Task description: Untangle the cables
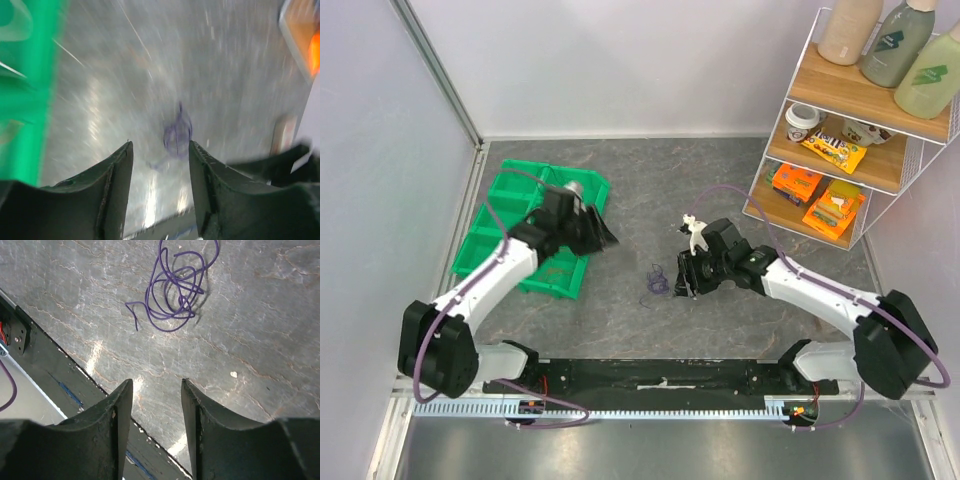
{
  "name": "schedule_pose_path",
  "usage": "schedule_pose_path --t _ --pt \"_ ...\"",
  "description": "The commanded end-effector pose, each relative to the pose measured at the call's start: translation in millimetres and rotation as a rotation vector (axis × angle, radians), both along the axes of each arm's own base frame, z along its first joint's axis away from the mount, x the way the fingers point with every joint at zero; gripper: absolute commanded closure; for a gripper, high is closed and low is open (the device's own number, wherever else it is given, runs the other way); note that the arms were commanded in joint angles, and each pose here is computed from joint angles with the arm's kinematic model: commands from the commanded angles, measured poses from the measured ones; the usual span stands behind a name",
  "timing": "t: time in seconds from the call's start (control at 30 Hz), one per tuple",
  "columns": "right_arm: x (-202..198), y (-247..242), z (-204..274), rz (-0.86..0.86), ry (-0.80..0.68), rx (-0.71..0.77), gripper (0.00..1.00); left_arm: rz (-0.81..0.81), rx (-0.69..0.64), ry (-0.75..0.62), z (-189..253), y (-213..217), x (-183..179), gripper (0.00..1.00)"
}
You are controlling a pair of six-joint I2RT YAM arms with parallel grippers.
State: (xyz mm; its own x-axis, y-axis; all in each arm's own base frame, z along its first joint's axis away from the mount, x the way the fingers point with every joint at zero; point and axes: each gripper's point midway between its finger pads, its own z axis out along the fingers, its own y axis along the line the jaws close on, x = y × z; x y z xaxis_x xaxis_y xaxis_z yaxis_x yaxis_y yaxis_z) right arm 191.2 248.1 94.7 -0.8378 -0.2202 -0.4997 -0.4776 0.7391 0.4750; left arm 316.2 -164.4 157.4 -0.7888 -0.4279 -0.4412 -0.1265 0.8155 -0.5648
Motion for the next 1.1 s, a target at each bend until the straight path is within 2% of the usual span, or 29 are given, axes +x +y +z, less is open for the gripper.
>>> schedule_pose_path --t 0.0,0.1,0.2,0.43,0.57,0.63,0.7,0.73,0.8,0.9,0.97,1.07 --pt "22.5 30.4 22.8 0.032 -0.054 0.102 0.50 -0.313 -0.140 -0.078 0.9 -79.5 -62.8 0.46" --pt "36.1 41.3 21.4 0.018 -0.059 0.116 0.51 -0.401 -0.151 -0.026 -19.0 -102.9 -95.6 0.46" --pt "49.3 57.3 17.7 0.030 -0.047 0.135 0.51 -0.391 -0.169 0.047 -34.0 -103.5 -111.5 0.58" --pt "72.9 76.6 -9.2 0.054 -0.021 0.098 0.52 -0.356 -0.141 0.027 -33.0 -85.5 -124.1 0.58" --pt "78.4 81.5 -17.1 0.069 -0.008 0.080 0.68 -0.369 -0.153 0.005 -25.4 -85.2 -126.6 0.58" --pt "78.0 82.9 -12.8 0.082 -0.013 0.088 0.80 -0.390 -0.163 -0.025 -17.1 -88.5 -124.4 0.55" --pt "74.2 82.7 3.2 0.106 -0.029 0.105 0.97 -0.429 -0.185 -0.079 -2.7 -95.0 -121.0 0.50" --pt "71.8 82.0 15.9 0.120 -0.044 0.120 1.00 -0.456 -0.205 -0.116 7.7 -99.5 -119.7 0.47" --pt "63.5 82.3 49.8 0.165 -0.097 0.183 1.00 -0.508 -0.243 -0.218 33.1 -107.8 -115.4 0.41" --pt "52.3 75.7 96.1 0.192 -0.188 0.260 1.00 -0.542 -0.258 -0.357 64.1 -111.2 -108.4 0.39" --pt "46.1 69.7 108.5 0.187 -0.219 0.278 1.00 -0.546 -0.256 -0.421 78.4 -110.9 -104.8 0.39" --pt "40.7 68.0 112.3 0.186 -0.209 0.295 1.00 -0.541 -0.256 -0.448 87.6 -110.6 -102.0 0.42"
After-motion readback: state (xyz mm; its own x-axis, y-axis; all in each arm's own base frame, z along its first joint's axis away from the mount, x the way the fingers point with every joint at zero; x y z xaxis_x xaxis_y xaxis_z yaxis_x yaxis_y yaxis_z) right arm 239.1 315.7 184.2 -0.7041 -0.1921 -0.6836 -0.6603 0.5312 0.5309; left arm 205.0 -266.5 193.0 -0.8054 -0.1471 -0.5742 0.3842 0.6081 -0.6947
